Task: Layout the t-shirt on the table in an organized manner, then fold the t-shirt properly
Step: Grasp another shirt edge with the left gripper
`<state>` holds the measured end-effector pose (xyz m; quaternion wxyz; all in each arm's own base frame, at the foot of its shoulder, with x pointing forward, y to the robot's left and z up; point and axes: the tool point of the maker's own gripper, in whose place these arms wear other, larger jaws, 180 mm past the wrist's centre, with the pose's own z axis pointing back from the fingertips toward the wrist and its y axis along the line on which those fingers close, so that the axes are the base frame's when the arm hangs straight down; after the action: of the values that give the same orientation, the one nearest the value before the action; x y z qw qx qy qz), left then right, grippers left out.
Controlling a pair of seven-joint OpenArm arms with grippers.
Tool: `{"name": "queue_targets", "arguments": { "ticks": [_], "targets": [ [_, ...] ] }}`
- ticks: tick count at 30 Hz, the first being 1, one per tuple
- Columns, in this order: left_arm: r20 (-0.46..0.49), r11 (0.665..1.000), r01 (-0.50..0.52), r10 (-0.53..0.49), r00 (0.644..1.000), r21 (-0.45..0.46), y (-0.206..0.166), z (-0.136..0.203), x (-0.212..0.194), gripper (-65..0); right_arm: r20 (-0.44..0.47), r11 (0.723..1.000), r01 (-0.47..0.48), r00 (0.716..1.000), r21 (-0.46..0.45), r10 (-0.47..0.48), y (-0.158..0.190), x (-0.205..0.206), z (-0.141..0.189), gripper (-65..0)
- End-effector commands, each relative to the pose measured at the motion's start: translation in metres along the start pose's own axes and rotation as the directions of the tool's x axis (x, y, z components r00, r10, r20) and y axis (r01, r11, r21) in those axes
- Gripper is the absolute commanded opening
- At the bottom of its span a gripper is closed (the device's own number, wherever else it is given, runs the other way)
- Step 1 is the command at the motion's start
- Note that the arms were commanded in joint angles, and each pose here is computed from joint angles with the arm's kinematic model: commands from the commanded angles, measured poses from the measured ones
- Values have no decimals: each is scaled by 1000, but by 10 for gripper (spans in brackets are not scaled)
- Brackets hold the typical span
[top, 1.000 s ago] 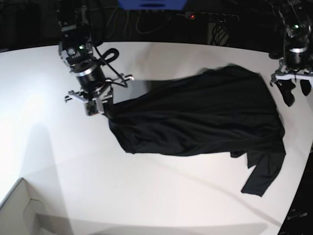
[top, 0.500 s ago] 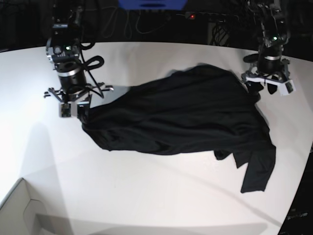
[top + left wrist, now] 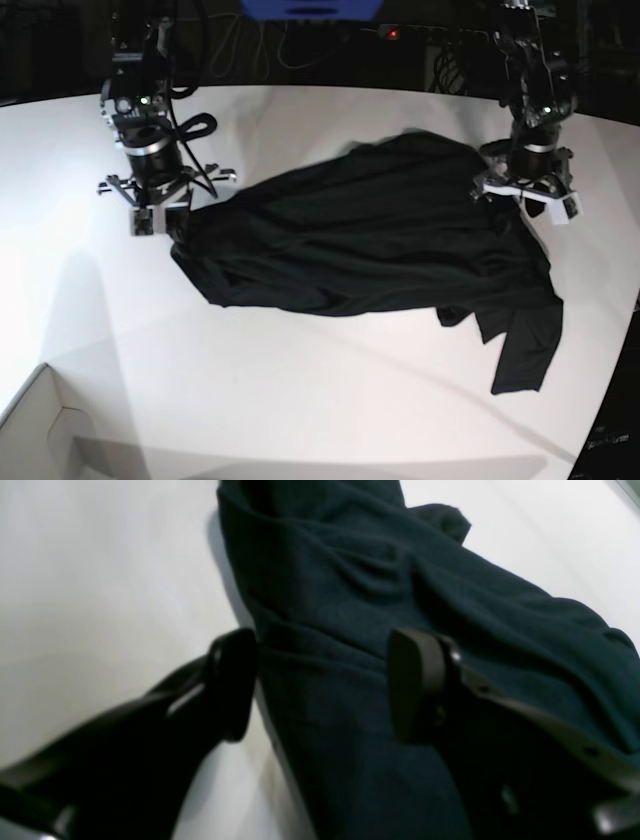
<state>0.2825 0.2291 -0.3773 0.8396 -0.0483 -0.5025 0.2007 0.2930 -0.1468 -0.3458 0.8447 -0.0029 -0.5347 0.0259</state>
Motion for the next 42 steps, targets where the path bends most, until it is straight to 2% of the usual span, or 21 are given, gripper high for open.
{"name": "queue_targets", "arguments": {
  "ticks": [1, 9, 21, 28, 35, 38, 42],
  "targets": [
    [42, 1000, 6, -5, 999, -13, -4, 0, 12, -251, 55, 1000, 2, 998, -1, -2, -1, 15, -1, -650],
    [14, 1000, -2, 2, 1000, -9, -1, 1, 3, -251, 26, 1000, -30, 999, -5, 30, -11, 6, -12, -650],
    [-110, 1000, -9, 12, 994, 22, 11, 43, -53, -251, 36, 999, -32, 999, -7, 32, -12, 10, -9, -650],
    [-188, 999, 2, -12, 982, -52, -15, 57, -83, -251, 35, 1000, -29, 999, -10, 29, -12, 9, -9, -650],
    [-153, 997, 9, -21, 988, -80, -26, 56, -69, -251, 26, 1000, -27, 999, -9, 27, -12, 5, -8, -650],
    [-97, 995, 13, -23, 995, -103, -36, 49, -48, -251, 27, 1000, -27, 999, -9, 27, -12, 5, -7, -650],
    [-69, 994, 13, -21, 997, -113, -41, 45, -37, -251, 53, 999, -32, 998, -9, 32, -10, 15, -2, -650]
  ]
}}
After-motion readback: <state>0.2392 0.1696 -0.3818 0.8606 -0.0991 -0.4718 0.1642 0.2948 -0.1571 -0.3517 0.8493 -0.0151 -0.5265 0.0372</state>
